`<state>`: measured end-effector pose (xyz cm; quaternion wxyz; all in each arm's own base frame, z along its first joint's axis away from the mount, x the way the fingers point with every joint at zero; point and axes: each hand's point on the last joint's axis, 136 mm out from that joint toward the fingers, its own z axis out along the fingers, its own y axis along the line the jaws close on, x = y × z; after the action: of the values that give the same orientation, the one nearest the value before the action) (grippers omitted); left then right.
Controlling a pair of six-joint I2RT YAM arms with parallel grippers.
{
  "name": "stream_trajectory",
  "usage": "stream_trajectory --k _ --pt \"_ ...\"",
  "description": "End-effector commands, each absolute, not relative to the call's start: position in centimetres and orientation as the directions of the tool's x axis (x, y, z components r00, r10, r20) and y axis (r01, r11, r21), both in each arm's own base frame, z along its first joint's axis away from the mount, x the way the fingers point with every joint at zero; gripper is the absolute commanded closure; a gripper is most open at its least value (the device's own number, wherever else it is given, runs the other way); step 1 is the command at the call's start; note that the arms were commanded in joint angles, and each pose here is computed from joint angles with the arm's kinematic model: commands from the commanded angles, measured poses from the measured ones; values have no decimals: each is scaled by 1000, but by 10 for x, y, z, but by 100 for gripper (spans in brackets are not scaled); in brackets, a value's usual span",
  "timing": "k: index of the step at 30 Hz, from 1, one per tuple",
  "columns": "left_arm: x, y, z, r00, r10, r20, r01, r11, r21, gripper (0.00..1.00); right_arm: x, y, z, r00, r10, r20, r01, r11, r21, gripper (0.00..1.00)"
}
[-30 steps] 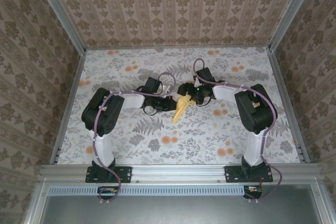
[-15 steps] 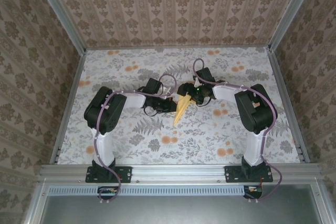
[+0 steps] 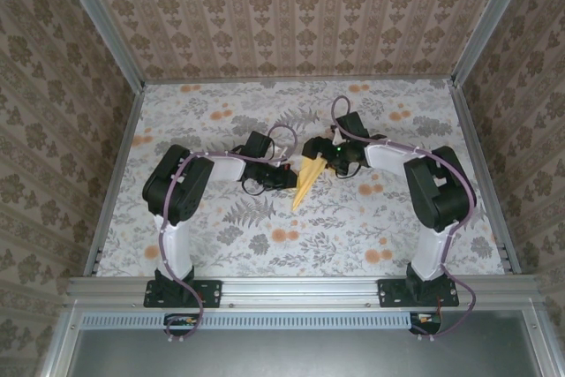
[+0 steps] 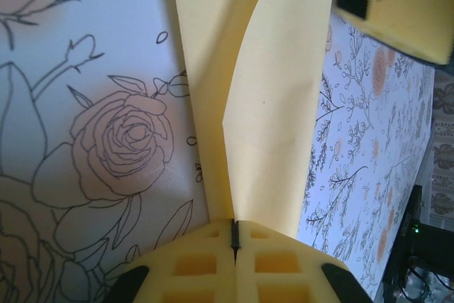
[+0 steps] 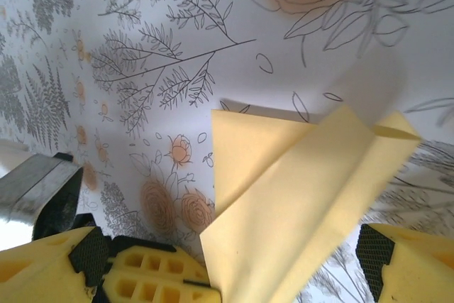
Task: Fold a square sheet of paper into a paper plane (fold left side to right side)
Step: Fold the wing for the fifth time at the center of the table.
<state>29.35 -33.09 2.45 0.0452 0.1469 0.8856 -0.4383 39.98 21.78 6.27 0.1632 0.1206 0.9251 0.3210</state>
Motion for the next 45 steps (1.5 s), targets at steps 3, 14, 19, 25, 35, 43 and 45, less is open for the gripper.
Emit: stream_trajectory --k 3,14,19,25,35,43,45 --pt "288 -330 7 -951 254 -176 297 596 -746 100 386 207 77 -911 328 -250 107 775 623 14" --pt "286 -331 4 -946 276 -173 311 611 -728 100 384 239 58 -946 269 -181 90 754 650 81" --pt "285 -331 4 -943 285 -170 316 617 -721 100 380 238 44 -956 241 -168 94 793 601 81" --pt "285 -332 4 -940 296 -168 323 621 -715 100 375 231 31 -961 227 -161 101 824 558 82" --pt "285 -332 2 -940 301 -164 324 626 -709 100 369 220 15 -966 218 -141 121 859 497 87" --pt "286 -333 6 -939 300 -169 327 624 -710 100 358 206 0 -966 238 -101 170 879 445 93" --pt "288 -333 12 -939 293 -183 332 621 -710 100 353 202 -4 -967 239 -85 181 885 428 94"
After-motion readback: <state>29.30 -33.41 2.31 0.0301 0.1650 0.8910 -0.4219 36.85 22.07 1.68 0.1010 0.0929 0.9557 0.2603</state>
